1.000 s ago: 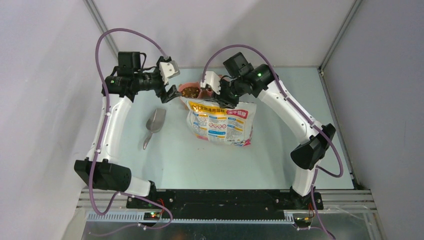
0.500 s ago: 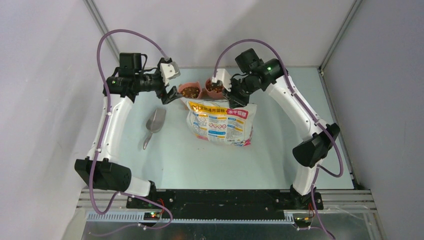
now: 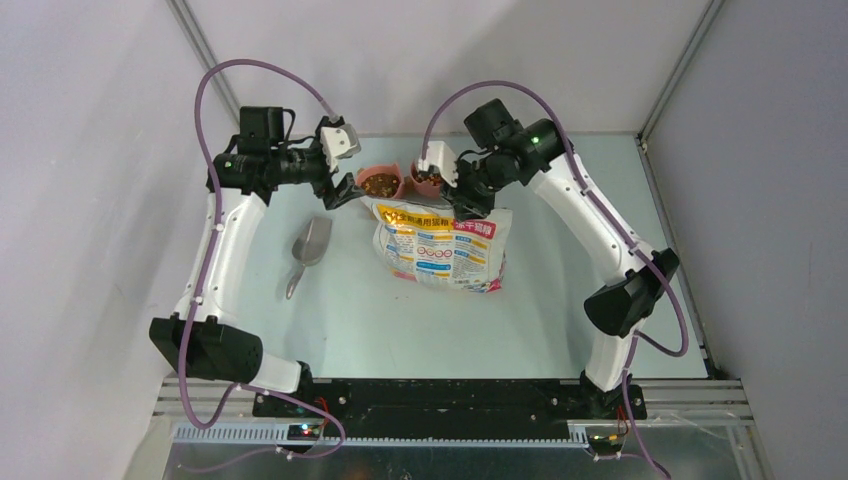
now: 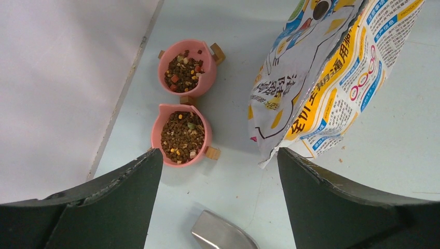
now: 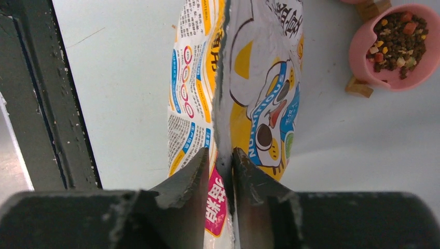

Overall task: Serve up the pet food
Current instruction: Close the pet food bag at the center of the board.

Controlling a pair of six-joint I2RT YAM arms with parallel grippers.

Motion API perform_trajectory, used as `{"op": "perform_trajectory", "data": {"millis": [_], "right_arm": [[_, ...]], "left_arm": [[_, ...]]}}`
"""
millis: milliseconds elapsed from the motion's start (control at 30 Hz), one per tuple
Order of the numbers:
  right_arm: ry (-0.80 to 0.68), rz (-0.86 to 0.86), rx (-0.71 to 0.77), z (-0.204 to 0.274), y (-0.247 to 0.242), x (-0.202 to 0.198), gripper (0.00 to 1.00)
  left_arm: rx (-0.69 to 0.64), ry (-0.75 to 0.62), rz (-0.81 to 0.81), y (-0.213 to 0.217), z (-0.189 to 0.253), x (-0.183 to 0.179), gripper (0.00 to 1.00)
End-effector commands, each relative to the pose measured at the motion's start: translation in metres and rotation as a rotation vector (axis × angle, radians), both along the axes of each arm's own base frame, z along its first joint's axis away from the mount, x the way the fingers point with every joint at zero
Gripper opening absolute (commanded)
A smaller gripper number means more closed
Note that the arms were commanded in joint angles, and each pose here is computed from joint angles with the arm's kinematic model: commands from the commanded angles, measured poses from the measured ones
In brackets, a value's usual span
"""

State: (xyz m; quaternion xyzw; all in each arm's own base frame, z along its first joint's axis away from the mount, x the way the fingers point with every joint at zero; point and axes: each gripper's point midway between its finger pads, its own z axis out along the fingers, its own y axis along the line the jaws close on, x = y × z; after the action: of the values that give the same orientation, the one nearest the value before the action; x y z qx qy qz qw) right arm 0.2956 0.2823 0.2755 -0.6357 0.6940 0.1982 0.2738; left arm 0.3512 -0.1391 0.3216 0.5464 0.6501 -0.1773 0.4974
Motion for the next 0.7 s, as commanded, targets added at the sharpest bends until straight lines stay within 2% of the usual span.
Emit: {"op": "perform_trajectory", "data": {"millis": [0,267,467,567,667], "right_arm": [[-0.058,0.025,0.032,0.024,0.002,-0.016,0.29],[-0.07,0.043,-0.007,0.015,0.005,-0.022,0.28],[-0.09,0.034,-0.025,0.01,0.006,-0.016,0.14],[-0.127,0.011,-0.031,0.012,0.006,-0.007,0.0],[-0.161,-0.002,-0.022,0.016,0.008,0.001,0.0]], "left_arm": [[-0.025,-0.019,-0.014,-0.003,0.008,-0.003,0.88],[-0.032,-0.015,-0.022,-0.005,0.007,-0.002,0.88],[-0.032,-0.01,-0.022,-0.005,0.005,-0.001,0.88],[-0.031,-0.01,-0.022,-0.005,0.005,-0.001,0.88],[-0.042,-0.009,-0.032,-0.006,0.006,-0.002,0.88]]}}
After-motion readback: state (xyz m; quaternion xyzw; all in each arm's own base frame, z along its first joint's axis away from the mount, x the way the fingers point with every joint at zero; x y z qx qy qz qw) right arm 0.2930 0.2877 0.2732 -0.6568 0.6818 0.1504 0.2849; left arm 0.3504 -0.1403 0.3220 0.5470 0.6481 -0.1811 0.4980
